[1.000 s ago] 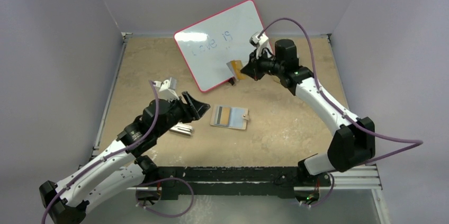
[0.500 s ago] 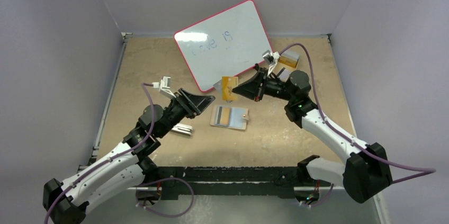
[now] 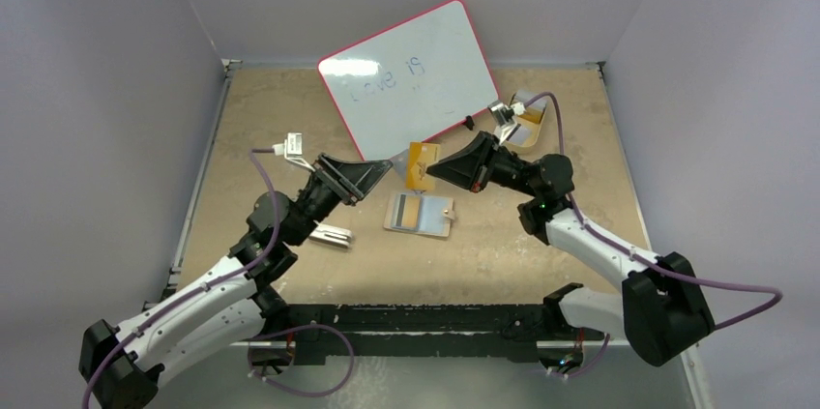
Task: Put the credit cards into the card holder
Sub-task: Pick up the credit card from the storage box.
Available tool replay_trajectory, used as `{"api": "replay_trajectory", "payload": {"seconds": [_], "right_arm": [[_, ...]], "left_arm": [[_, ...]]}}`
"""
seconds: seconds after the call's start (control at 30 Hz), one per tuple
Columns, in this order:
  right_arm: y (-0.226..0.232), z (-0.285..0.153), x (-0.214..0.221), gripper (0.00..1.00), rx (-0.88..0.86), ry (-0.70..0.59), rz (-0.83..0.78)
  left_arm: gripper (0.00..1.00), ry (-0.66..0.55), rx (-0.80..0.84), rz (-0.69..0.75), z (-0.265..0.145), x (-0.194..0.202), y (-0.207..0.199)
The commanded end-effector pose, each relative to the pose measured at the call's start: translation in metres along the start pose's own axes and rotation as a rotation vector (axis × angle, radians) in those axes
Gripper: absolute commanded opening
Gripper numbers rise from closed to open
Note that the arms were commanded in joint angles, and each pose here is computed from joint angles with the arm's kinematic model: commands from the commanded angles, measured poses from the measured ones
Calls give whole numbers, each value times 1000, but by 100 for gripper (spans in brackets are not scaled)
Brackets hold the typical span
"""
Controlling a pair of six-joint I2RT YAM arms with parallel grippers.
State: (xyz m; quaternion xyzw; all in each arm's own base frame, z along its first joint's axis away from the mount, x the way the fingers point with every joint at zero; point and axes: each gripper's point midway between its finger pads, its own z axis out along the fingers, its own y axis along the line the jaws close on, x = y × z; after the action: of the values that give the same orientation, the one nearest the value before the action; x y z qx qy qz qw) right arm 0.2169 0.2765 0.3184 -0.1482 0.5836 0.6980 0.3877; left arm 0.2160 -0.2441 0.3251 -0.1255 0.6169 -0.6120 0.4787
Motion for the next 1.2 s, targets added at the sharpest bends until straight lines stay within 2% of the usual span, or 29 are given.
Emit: {"api": "replay_trajectory", "payload": {"seconds": [0.0, 0.13, 0.23, 0.3, 0.37, 0.47, 0.53, 0.67, 0.97, 1.07, 1.17], "right_arm": [[31, -1, -10, 0, -116, -34, -32], [34, -4, -9, 0, -125, -49, -4], [26, -5, -7, 0, -82, -64, 2], [3, -4, -4, 0, 18, -54, 3], [-27, -5, 2, 0, 146, -28, -22], [-59, -12, 10, 0, 293, 21, -74], [-63, -16, 16, 0, 309, 43, -88], [-42, -16, 26, 0, 188, 79, -86], [-21, -19, 43, 0, 40, 68, 9], [-19, -19, 45, 0, 25, 64, 17], [-19, -20, 47, 0, 23, 65, 29]], "left_arm": [[51, -23, 90, -7, 7, -7, -24], [53, -24, 74, -16, 11, -4, -17], [55, 10, -11, 8, 18, 8, 10], [55, 19, -67, 14, 17, 14, 30], [55, -5, -206, 15, 9, 14, 63], [55, 34, -278, 70, -2, 22, 83], [55, 77, -266, 89, -7, 30, 84], [56, 122, -134, 69, -6, 38, 59], [58, 208, 57, 20, 4, 53, 21], [54, 238, 45, 18, 9, 59, 25], [45, 253, 40, 18, 9, 63, 28]]}}
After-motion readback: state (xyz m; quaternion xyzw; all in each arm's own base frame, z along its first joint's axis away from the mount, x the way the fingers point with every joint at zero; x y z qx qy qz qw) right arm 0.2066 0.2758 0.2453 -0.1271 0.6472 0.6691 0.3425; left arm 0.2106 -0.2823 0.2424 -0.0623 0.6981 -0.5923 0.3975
